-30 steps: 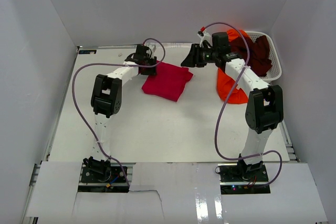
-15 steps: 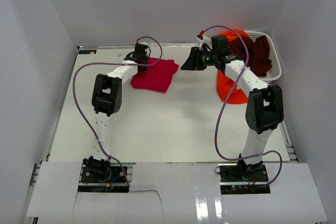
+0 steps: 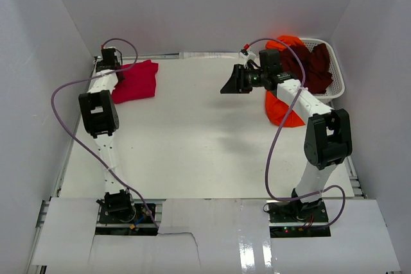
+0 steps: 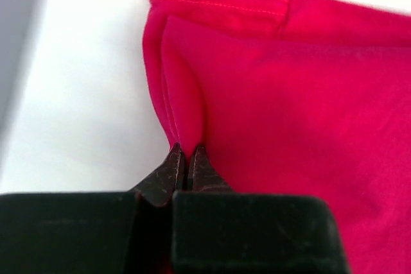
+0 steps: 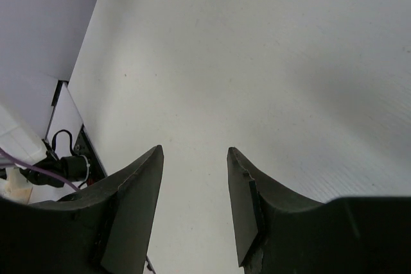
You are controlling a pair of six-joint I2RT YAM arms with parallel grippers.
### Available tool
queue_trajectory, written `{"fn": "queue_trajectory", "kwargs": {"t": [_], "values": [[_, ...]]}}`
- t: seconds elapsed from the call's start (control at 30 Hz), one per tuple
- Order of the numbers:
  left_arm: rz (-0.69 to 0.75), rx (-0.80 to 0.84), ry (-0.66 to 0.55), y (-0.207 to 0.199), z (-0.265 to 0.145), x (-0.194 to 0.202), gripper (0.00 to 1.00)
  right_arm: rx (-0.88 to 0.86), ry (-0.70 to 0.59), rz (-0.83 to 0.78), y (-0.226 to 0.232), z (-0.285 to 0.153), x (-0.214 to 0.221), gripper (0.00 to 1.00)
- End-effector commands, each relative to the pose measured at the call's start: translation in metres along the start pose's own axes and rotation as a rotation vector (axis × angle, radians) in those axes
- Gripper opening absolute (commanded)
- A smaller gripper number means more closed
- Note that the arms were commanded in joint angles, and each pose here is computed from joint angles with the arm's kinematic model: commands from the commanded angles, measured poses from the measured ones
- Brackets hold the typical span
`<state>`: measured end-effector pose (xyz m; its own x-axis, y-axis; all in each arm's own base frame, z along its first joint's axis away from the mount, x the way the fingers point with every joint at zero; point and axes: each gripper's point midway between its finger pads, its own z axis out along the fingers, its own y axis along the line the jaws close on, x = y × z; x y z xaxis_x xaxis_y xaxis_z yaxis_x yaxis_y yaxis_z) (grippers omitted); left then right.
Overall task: Fold and stack the t-shirts
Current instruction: Put the neatly folded tshirt into the corner of the board with the left arm
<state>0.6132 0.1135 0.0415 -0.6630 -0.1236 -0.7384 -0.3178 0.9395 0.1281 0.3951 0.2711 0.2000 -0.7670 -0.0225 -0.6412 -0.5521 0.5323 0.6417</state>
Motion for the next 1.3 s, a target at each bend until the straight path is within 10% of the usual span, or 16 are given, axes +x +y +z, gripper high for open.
{"fn": "queue_trajectory", "kwargs": {"t": [0.0, 0.23, 0.37, 0.6, 0.77, 0.97, 1.27], "values": [[0.065, -0.008, 0.038, 0.026, 0.009, 0.008, 0.0, -0.08, -0.011, -0.04, 0.027, 0.0, 0.0, 0.51], [0.09, -0.228, -0.13, 0.061, 0.011, -0.056, 0.02, -0.124, 0.059, -0.029, 0.036, 0.02, 0.028, 0.51], [0.062, -0.245, -0.287, 0.06, -0.025, -0.112, 0.36, -0.123, 0.09, -0.014, 0.033, 0.024, 0.047, 0.51], [0.059, -0.289, -0.416, 0.044, -0.094, -0.161, 0.45, -0.109, 0.092, -0.024, 0.036, 0.021, 0.052, 0.51], [0.09, -0.329, -0.436, 0.027, -0.114, -0.148, 0.59, -0.105, 0.091, -0.033, 0.04, 0.019, 0.05, 0.5], [0.057, -0.141, -0.283, -0.025, -0.085, -0.103, 0.37, -0.104, 0.088, -0.047, 0.047, 0.014, 0.047, 0.5], [-0.003, 0.039, -0.033, -0.058, -0.074, -0.026, 0.44, -0.104, 0.073, -0.064, 0.054, 0.006, 0.048, 0.49]]}}
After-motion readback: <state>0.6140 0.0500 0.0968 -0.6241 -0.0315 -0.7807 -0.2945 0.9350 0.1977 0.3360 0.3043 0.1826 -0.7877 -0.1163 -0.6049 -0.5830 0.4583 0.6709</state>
